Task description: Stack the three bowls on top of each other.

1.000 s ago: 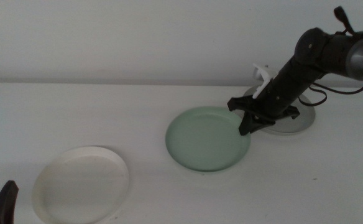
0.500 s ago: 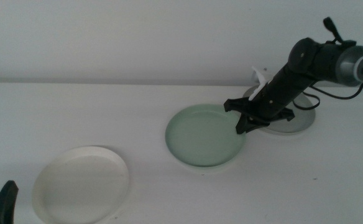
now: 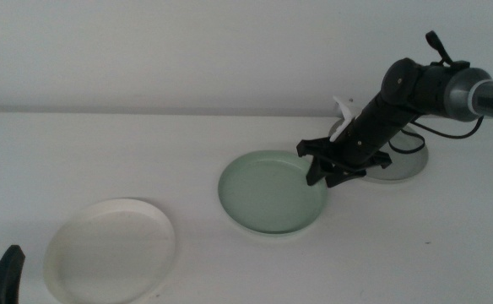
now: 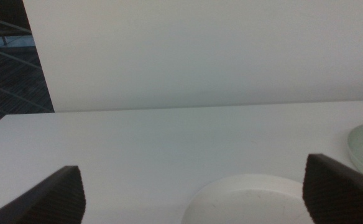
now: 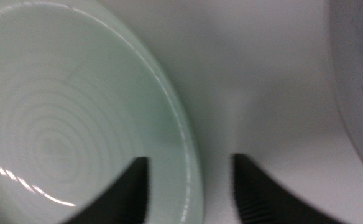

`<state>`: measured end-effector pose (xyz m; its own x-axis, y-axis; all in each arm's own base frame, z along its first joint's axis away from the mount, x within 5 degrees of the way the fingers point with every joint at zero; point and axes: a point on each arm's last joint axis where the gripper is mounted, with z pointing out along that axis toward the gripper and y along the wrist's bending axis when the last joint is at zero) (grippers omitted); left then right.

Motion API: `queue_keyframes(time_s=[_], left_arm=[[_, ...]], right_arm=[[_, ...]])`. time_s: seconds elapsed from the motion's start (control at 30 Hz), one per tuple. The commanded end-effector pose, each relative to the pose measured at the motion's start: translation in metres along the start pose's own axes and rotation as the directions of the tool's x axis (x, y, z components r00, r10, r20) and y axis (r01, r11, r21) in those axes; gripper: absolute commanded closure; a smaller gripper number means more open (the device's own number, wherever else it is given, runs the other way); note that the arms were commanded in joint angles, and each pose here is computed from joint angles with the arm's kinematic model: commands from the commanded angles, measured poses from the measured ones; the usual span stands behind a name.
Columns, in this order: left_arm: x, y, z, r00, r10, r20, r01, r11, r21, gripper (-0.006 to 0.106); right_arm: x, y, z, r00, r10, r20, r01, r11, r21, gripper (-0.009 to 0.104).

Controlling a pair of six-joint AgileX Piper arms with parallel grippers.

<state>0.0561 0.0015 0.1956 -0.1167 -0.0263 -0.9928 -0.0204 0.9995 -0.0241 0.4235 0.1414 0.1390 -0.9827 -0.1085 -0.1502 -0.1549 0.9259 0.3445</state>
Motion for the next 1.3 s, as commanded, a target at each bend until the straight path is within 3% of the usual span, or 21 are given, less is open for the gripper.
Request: queue_keyframes(time_s=[0.0, 0.1, 0.2, 0.37, 0.63, 1.13, 1.27], left_arm=[[0.010, 0.000, 0.000, 1.000, -0.010, 0.013, 0.010, 1.000, 0.001, 0.007], [0.010, 0.000, 0.000, 1.000, -0.010, 0.013, 0.010, 1.000, 0.001, 0.007], [0.010, 0.000, 0.000, 1.000, -0.010, 0.013, 0.010, 1.000, 0.001, 0.007], [0.010, 0.000, 0.000, 1.000, -0.010, 0.013, 0.010, 1.000, 0.001, 0.007], [0.010, 0.000, 0.000, 1.000, -0.011, 0.013, 0.011, 1.000, 0.001, 0.007], [0.010, 0.000, 0.000, 1.000, -0.009, 0.013, 0.009, 1.000, 0.001, 0.007], [0.010, 0.000, 0.000, 1.000, -0.009, 0.013, 0.009, 1.000, 0.001, 0.007]], right_arm=[[-0.008, 0.011, -0.020, 0.998, -0.034, 0.061, 0.036, 0.999, -0.025, 0.038], [-0.019, 0.023, -0.061, 0.987, -0.077, 0.142, 0.084, 0.996, -0.041, 0.024], [-0.031, 0.022, -0.114, 0.972, -0.061, 0.228, 0.066, 0.998, -0.013, 0.024], [-0.040, -0.038, -0.148, 0.978, 0.060, 0.200, -0.080, 0.992, 0.093, 0.024], [-0.034, -0.143, -0.111, 0.955, 0.288, 0.067, -0.294, 0.950, 0.109, 0.032], [-0.037, -0.178, -0.047, 0.939, 0.343, 0.038, -0.345, 0.928, 0.138, 0.034], [-0.037, -0.182, -0.037, 0.937, 0.347, 0.040, -0.349, 0.926, 0.143, 0.040]])
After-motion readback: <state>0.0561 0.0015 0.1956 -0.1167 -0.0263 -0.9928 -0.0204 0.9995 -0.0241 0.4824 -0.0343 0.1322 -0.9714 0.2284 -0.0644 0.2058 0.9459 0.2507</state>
